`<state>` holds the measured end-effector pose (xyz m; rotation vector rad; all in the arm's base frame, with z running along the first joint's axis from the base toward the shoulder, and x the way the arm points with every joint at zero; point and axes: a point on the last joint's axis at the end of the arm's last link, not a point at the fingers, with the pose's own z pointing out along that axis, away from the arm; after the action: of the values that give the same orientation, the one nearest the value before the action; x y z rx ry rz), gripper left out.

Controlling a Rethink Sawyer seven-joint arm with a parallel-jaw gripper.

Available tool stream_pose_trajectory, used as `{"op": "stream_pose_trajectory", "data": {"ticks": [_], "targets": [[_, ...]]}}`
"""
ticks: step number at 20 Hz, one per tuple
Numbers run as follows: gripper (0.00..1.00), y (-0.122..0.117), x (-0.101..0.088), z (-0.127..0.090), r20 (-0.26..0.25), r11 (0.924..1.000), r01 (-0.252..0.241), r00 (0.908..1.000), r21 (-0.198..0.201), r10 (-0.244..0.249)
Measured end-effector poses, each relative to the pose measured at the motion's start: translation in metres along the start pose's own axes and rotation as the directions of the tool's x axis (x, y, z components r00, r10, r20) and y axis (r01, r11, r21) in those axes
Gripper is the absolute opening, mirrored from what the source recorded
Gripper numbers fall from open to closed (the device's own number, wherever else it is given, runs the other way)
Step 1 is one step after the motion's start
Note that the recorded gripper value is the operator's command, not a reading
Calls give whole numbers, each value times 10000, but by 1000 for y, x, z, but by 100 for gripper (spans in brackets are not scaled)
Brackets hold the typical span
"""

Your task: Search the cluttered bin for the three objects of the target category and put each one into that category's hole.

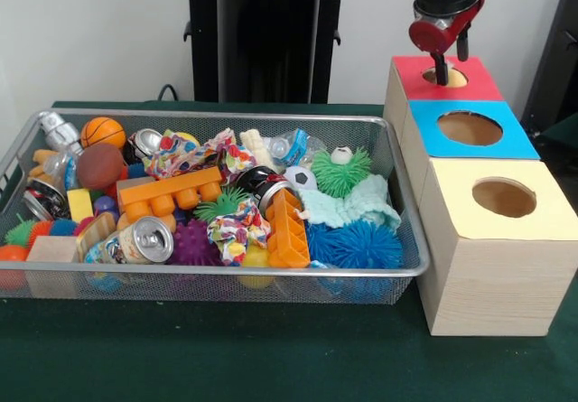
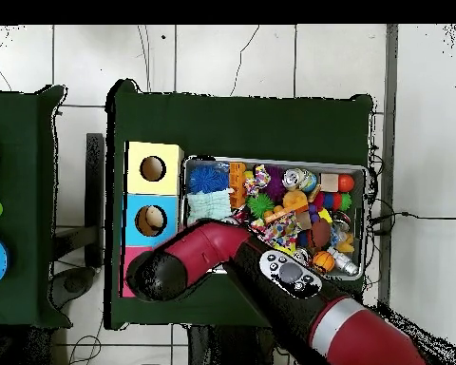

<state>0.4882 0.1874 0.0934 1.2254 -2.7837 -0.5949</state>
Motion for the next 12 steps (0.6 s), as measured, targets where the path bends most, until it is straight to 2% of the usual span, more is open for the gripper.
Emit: {"op": "stream_pose_trajectory", "data": {"ticks": [4,12], "targets": [[100,4,6,1,339,9986,384,9986,362,-397],[100,10,12,3,662,9926,902,9932,814,-957]]}}
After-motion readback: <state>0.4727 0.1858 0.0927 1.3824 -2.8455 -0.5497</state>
